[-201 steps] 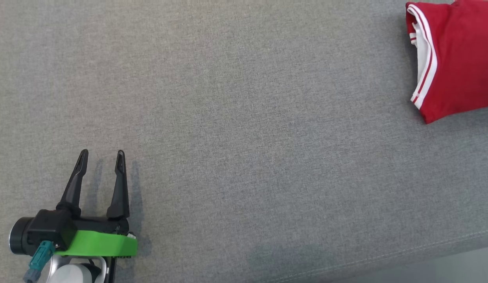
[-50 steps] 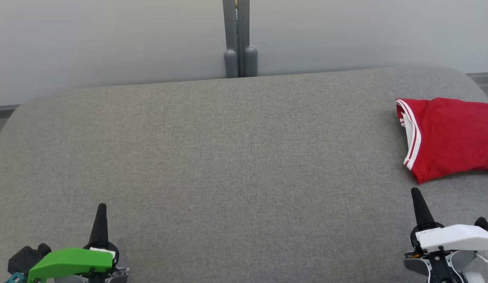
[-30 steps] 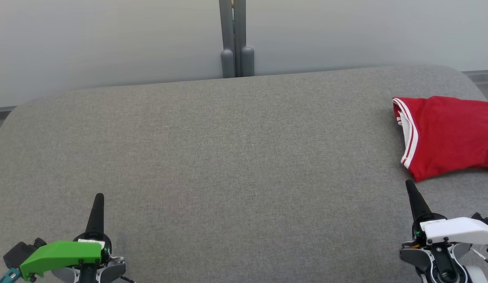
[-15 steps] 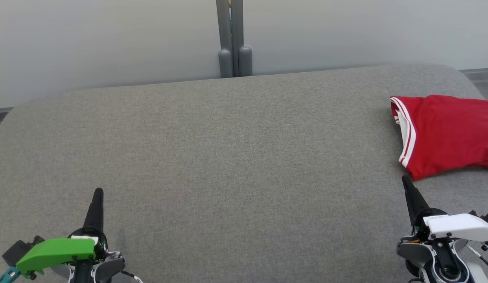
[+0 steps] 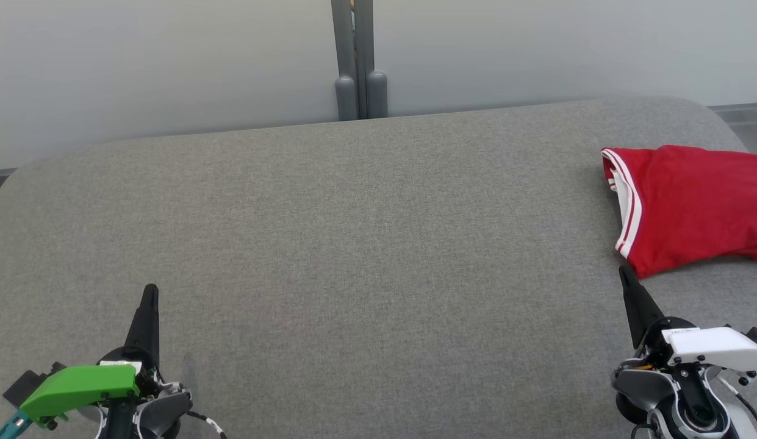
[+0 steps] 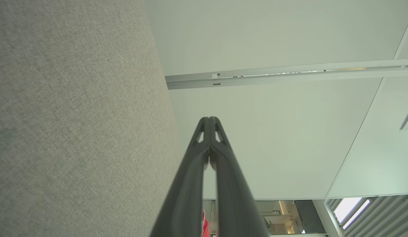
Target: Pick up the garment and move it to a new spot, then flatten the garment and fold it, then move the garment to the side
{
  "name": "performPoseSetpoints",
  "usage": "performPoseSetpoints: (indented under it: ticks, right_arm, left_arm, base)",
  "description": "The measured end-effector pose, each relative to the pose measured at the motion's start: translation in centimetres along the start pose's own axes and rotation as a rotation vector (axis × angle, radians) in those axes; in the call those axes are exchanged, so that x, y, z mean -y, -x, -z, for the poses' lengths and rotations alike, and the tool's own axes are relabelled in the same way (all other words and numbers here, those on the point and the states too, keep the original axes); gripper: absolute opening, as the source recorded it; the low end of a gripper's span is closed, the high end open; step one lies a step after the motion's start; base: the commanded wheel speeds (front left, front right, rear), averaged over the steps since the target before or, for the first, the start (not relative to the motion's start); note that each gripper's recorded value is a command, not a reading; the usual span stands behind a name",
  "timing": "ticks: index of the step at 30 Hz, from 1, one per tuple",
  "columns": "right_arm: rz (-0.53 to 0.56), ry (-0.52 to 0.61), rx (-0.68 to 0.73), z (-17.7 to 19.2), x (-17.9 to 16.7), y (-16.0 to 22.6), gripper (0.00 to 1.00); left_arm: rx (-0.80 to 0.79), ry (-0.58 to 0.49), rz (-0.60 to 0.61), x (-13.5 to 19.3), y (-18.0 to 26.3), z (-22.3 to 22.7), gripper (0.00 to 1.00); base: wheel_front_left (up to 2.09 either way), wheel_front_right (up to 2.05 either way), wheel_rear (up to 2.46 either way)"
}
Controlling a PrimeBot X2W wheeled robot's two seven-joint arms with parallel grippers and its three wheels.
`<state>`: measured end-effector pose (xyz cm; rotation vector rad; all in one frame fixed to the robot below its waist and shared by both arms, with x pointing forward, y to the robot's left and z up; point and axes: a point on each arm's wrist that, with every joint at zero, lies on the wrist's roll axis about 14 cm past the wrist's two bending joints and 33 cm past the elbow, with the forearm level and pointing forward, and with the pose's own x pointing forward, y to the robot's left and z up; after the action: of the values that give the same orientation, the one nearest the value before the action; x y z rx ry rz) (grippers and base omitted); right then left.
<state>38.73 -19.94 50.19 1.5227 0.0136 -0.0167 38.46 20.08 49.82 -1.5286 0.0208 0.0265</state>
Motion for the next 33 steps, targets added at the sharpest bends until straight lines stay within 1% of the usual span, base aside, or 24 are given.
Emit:
performPoseSetpoints:
  ticks: [7, 33]
  right_arm:
    - [-0.012, -0.051, -0.003, 0.0, -0.3, -0.12, 0.0]
    - [-0.011, -0.051, -0.003, 0.01, -0.29, -0.12, 0.0]
  left_arm:
    - [-0.004, 0.044, 0.018, 0.53, -0.29, 0.05, 0.0]
    - [-0.003, 0.045, 0.018, 0.54, -0.29, 0.05, 0.0]
  base:
    - [0.0, 0.0, 0.0]
    - [0.0, 0.0, 0.0]
